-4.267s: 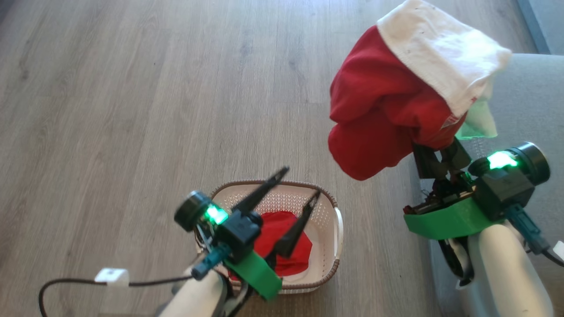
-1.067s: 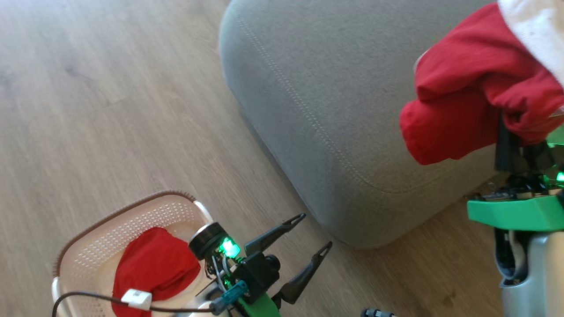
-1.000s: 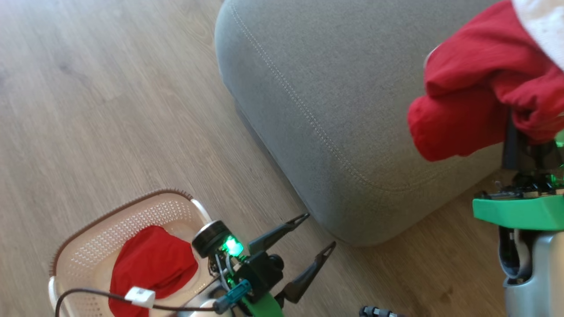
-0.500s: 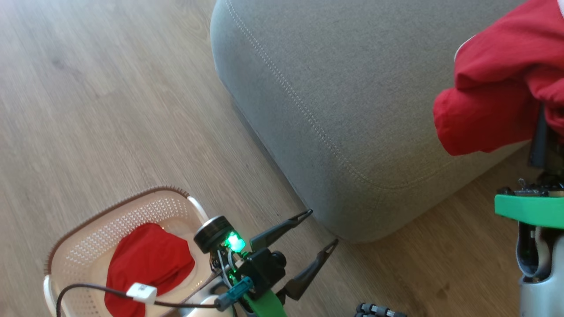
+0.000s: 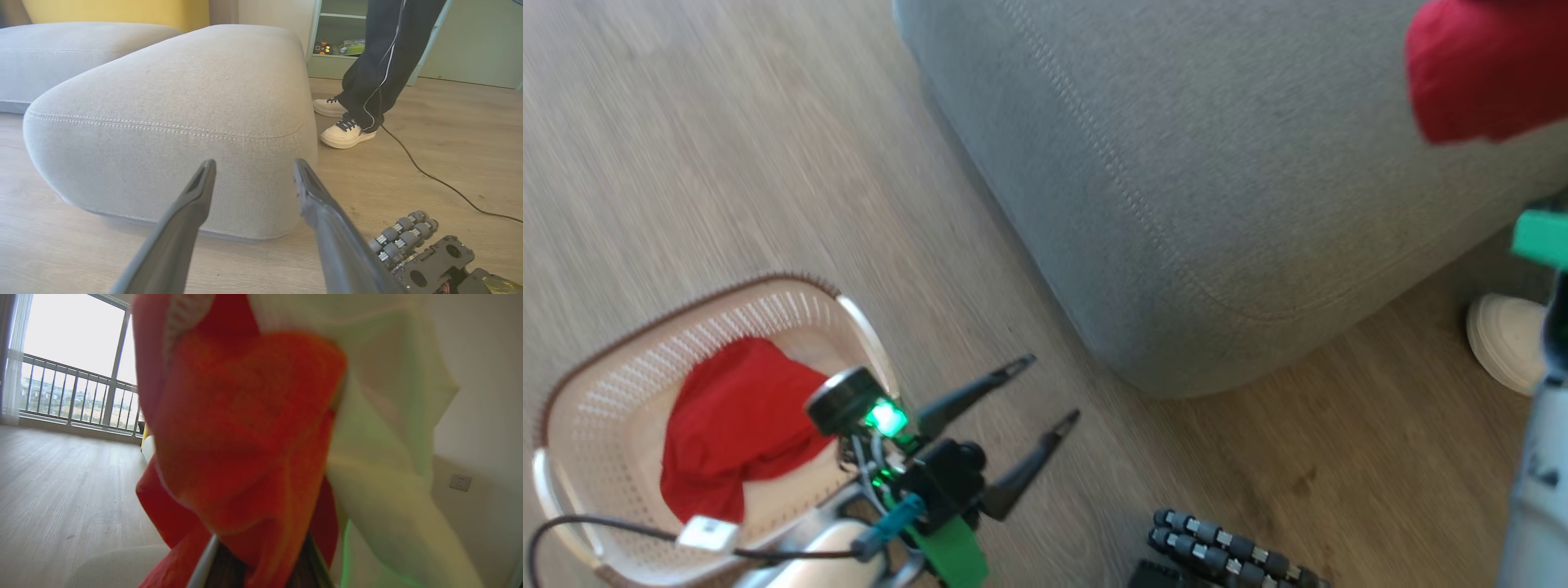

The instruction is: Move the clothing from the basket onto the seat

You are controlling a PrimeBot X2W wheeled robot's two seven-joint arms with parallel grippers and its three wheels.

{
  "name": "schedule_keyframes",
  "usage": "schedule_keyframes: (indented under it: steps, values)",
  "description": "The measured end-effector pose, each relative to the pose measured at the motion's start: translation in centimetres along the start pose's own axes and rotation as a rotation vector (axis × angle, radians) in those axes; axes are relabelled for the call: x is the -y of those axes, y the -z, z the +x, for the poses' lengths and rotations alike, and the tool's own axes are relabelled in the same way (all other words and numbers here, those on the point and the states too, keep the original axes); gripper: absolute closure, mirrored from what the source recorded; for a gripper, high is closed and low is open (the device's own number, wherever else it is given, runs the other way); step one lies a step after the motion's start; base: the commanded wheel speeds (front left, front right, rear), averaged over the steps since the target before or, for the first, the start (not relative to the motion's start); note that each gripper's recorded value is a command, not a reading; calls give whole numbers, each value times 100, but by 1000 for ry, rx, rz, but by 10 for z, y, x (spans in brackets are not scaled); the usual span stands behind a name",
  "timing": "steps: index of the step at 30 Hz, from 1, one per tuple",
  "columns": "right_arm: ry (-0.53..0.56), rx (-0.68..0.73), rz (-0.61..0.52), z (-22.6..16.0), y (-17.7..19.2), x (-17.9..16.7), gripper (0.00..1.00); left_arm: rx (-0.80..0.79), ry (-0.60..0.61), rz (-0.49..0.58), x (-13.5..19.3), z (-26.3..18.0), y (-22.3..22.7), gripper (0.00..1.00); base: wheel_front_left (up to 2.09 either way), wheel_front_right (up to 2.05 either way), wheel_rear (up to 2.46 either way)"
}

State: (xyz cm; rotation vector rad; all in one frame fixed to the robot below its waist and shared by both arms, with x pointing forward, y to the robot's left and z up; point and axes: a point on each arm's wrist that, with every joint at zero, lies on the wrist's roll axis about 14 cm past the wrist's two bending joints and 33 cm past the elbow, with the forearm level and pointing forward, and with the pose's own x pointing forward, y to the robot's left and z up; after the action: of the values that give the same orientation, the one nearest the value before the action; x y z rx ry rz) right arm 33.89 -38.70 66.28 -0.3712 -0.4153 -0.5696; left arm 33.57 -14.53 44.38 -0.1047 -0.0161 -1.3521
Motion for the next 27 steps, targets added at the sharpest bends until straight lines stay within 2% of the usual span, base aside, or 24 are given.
schedule_keyframes:
  steps: [7, 10, 13, 20, 27]
  values:
    - [-20, 33, -22, 49, 13, -21, 100, -47, -5, -25, -20, -18, 34, 0, 0, 0, 0]
    - [-56, 19, -62, 73, 29, -35, 100, -49, 14, 5, -29, -22, 45, 0, 0, 0, 0]
    - [-37, 2, -36, 95, 49, -42, 100, -32, -9, -11, -42, -23, 50, 0, 0, 0, 0]
    - [-8, -104, -34, 129, 109, -52, 100, -58, -55, -61, -53, -40, 74, 0, 0, 0, 0]
    - [0, -282, -32, 139, 180, -69, 100, -87, -103, -90, -64, -56, 91, 0, 0, 0, 0]
